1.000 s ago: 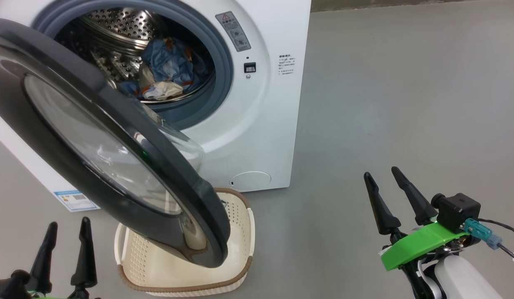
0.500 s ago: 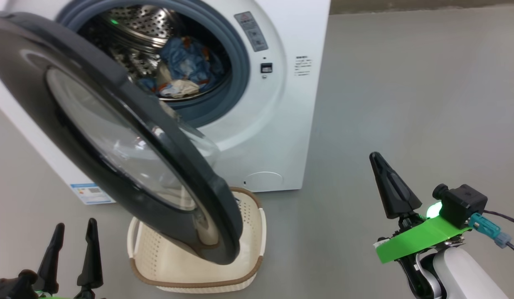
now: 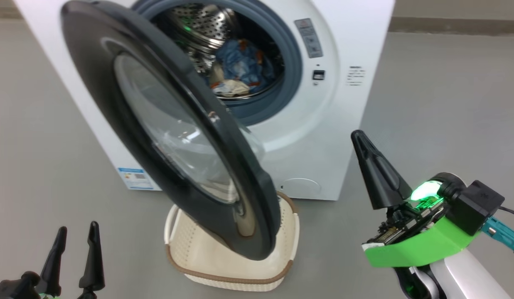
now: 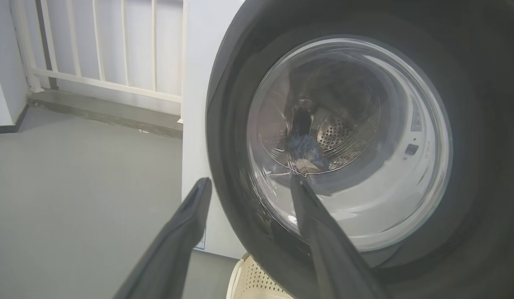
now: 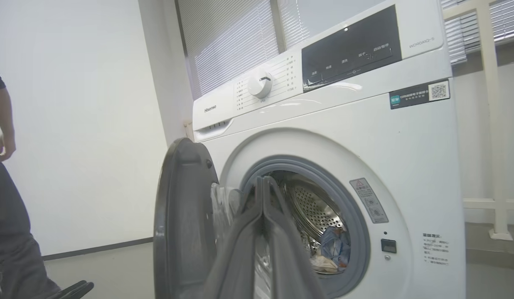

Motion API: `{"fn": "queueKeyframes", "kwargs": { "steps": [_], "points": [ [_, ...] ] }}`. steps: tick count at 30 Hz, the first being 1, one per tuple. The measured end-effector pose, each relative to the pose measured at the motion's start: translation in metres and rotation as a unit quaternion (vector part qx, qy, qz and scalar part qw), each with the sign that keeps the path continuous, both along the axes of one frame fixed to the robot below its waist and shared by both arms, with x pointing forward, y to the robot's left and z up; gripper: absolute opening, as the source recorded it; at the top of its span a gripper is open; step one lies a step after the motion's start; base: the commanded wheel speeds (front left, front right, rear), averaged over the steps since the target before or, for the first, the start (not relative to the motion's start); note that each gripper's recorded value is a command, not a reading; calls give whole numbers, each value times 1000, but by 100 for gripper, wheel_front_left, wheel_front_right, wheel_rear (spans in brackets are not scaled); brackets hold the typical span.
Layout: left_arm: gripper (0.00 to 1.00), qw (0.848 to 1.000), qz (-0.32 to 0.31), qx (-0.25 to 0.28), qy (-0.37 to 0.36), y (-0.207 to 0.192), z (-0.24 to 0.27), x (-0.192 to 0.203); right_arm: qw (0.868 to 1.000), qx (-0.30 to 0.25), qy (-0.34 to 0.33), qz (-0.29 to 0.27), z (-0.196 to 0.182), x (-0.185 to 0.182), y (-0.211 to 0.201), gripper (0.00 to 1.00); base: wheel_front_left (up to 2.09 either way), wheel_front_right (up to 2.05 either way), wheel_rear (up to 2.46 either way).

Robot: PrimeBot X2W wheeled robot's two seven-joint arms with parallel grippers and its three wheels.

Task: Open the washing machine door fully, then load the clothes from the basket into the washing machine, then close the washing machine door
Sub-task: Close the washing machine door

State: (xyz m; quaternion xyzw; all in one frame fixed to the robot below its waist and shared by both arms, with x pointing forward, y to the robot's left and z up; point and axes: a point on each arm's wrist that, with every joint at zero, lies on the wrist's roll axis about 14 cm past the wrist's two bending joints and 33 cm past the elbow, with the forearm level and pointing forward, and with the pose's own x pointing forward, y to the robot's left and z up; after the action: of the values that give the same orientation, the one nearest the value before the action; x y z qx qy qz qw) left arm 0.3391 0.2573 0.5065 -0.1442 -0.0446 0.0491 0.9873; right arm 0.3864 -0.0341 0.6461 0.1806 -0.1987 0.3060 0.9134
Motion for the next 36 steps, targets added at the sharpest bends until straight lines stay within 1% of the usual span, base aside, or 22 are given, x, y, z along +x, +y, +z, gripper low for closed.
{"fn": "queueKeyframes", "kwargs": {
  "steps": [3, 6, 8, 11, 15, 18, 20, 21, 22, 26, 30, 36],
  "points": [
    [100, 1000, 14, -1, 0, 9, 0, -9, 999, 16, -9, 42, 11, -10, 20, 0, 0, 0, 0],
    [100, 1000, 26, -1, -1, 15, 1, -16, 996, 6, -20, 92, 14, -25, 46, 0, 0, 0, 0],
    [100, 999, 34, -2, -2, 19, 1, -21, 991, 1, -25, 132, 16, -38, 65, 0, 0, 0, 0],
    [100, 999, 43, -3, -3, 24, 1, -27, 982, -29, -31, 186, 9, -58, 90, 0, 0, 0, 0],
    [100, 999, 52, -7, -6, 27, 2, -32, 974, -38, -23, 222, 1, -72, 107, 0, 0, 0, 0],
    [100, 998, 57, -7, -5, 29, 1, -35, 966, -60, -9, 253, -16, -84, 122, 0, 0, 0, 0],
    [100, 998, 60, -7, -2, 31, -1, -36, 961, -71, 1, 266, -26, -87, 129, 0, 0, 0, 0],
    [100, 998, 60, -7, -2, 31, -1, -36, 961, -71, 1, 266, -26, -87, 129, 0, 0, 0, 0],
    [100, 998, 62, -9, 2, 31, -3, -37, 957, -88, 8, 278, -37, -88, 136, 0, 0, 0, 0],
    [100, 998, 68, -10, 9, 34, -6, -40, 949, -110, 12, 297, -48, -87, 147, 0, 0, 0, 0],
    [100, 997, 74, -11, 9, 37, -6, -41, 943, -137, 24, 304, -66, -82, 153, 0, 0, 0, 0],
    [100, 996, 87, -10, 9, 44, -5, -46, 936, -158, 47, 311, -86, -77, 158, 0, 0, 0, 0]
  ]
}}
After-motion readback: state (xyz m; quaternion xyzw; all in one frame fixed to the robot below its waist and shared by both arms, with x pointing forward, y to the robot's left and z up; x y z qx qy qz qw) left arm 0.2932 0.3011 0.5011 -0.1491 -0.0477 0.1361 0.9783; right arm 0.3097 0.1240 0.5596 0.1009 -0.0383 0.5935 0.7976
